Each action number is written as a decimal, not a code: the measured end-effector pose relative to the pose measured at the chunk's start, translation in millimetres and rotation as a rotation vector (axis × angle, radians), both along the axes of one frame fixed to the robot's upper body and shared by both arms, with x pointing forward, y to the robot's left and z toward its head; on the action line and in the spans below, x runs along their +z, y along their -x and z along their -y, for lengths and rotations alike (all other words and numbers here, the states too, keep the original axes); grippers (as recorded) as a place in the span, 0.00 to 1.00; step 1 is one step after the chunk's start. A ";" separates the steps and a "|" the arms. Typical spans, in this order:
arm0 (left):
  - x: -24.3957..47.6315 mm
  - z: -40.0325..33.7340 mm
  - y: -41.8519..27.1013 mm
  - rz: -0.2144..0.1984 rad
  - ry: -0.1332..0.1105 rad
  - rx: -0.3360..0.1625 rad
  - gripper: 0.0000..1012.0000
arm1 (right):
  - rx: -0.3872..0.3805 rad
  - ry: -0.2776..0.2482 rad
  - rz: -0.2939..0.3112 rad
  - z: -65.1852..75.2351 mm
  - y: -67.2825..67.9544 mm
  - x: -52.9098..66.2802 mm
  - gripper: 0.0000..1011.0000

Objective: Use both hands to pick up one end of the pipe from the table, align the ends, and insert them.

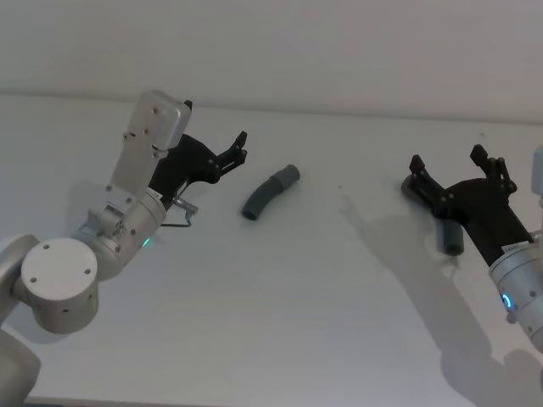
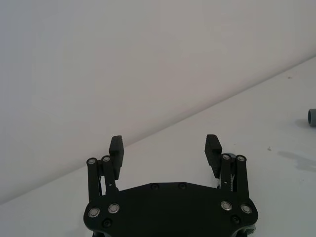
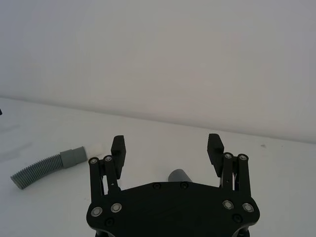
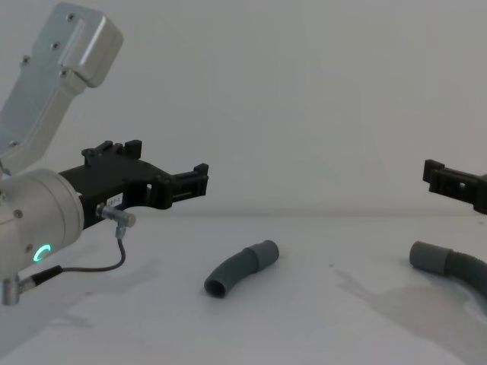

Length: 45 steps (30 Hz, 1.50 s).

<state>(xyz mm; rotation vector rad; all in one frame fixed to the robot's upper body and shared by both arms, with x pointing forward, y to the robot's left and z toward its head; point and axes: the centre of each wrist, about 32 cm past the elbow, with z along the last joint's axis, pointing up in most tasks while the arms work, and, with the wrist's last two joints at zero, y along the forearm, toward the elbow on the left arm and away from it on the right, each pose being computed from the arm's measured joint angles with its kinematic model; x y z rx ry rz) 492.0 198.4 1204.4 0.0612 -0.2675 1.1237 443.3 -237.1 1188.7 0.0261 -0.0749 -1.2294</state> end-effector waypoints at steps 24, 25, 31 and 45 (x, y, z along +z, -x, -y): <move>0.0 0.0 0.0 0.000 0.000 0.000 0.99 | 0.000 0.000 0.000 0.0 0.0 0.0 0.99; 0.0 0.0 0.0 0.000 0.000 0.000 0.99 | 0.000 0.000 0.000 0.0 0.0 0.0 0.99; 0.0 0.0 0.0 0.000 0.000 0.000 0.99 | 0.000 0.000 0.000 0.0 0.0 0.0 0.99; 0.0 0.0 0.0 0.000 0.000 0.000 0.99 | 0.000 0.000 0.000 0.0 0.0 0.0 0.99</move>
